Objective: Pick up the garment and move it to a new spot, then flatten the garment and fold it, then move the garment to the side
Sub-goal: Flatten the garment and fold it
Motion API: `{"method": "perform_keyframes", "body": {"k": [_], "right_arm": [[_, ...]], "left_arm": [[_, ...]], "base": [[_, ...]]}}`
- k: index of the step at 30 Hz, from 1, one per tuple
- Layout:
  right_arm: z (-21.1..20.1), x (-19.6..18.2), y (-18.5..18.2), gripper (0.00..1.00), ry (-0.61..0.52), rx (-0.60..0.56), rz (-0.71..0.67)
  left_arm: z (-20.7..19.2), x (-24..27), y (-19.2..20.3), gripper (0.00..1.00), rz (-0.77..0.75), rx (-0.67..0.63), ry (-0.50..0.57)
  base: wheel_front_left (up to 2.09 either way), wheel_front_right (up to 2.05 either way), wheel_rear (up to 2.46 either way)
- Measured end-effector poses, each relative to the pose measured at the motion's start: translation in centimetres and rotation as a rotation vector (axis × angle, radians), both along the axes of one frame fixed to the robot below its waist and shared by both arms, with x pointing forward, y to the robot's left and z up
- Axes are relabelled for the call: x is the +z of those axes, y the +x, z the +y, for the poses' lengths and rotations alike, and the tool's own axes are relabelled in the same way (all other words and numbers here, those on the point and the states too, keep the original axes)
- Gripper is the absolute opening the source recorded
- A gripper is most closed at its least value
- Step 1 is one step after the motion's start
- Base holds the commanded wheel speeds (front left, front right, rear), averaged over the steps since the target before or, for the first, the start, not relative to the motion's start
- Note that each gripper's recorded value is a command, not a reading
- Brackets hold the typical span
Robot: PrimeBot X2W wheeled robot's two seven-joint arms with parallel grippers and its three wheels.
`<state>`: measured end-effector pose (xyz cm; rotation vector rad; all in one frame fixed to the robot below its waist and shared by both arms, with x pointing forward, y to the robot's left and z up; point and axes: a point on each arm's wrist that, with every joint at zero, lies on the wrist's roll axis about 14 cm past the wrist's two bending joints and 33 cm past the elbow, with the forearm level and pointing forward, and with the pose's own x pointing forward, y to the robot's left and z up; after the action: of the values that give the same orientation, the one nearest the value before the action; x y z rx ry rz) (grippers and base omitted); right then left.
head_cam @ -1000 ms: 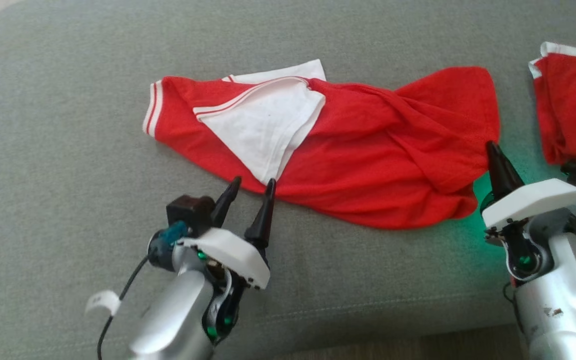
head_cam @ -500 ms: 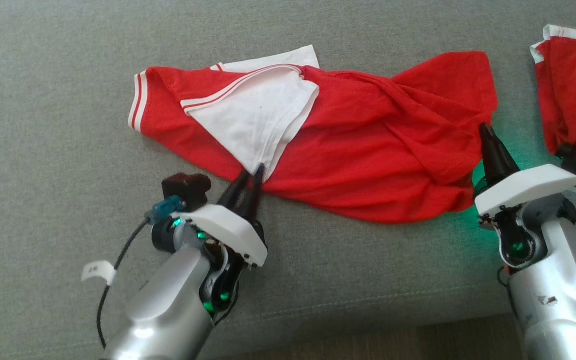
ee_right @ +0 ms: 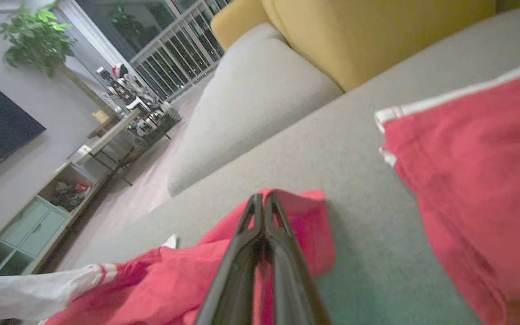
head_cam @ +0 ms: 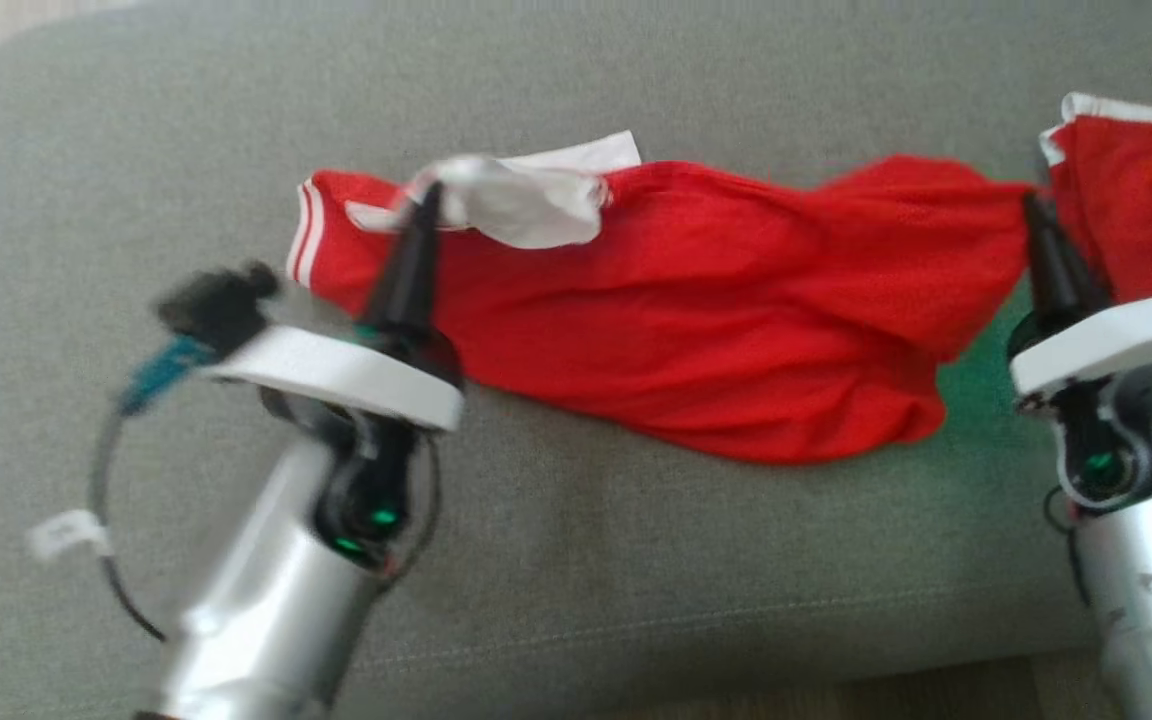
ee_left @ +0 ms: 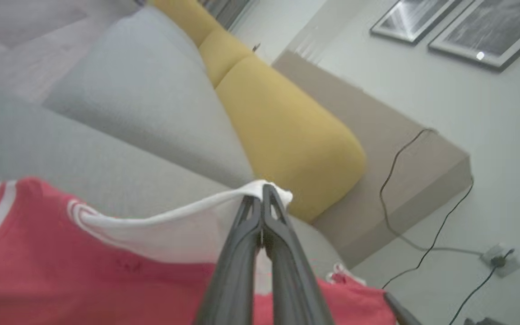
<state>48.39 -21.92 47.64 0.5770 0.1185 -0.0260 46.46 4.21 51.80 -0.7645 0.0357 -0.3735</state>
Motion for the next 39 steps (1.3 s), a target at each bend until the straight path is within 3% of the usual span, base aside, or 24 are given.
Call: {"method": "perform_keyframes", "body": {"k": [4,9,15,18,23,28,30,34,39], "right_arm": [[-0.5,3.7,0.1,0.0,0.017,0.013,-0.073],[-1.7,9.2,0.3,0.0,0.031,0.028,-0.158],[-3.2,16.5,0.5,0.0,0.013,0.043,-0.275],[-3.6,17.9,0.7,0.0,0.009,0.043,-0.293],[-3.2,21.0,2.7,0.0,-0.053,0.056,-0.322],[-1.3,22.9,7.1,0.0,-0.145,0.079,-0.309],[-0.4,23.7,9.2,0.0,-0.185,0.077,-0.317],[1.9,24.7,13.3,0.0,-0.246,0.075,-0.364],[3.6,24.6,16.7,0.0,-0.314,0.04,-0.465]], "left_arm": [[3.5,5.8,0.7,0.0,-0.109,0.058,-0.105],[7.7,14.2,1.1,0.0,-0.26,0.111,-0.13],[8.4,20.7,0.3,0.0,-0.355,0.074,-0.128],[8.0,21.8,0.4,0.0,-0.357,0.05,-0.127],[7.4,24.6,2.4,0.0,-0.388,0.019,-0.078],[7.7,26.9,6.7,0.0,-0.443,0.061,-0.003],[7.5,26.6,8.8,0.0,-0.446,0.067,0.031],[7.8,23.9,13.4,0.0,-0.457,0.136,0.219],[9.2,23.0,17.9,0.0,-0.531,0.227,0.304]], "base": [[0.0,0.0,0.0],[0.0,0.0,0.0],[0.0,0.0,0.0],[0.0,0.0,0.0],[0.0,0.0,0.0],[0.0,0.0,0.0],[0.0,0.0,0.0],[0.0,0.0,0.0],[0.0,0.0,0.0]]}}
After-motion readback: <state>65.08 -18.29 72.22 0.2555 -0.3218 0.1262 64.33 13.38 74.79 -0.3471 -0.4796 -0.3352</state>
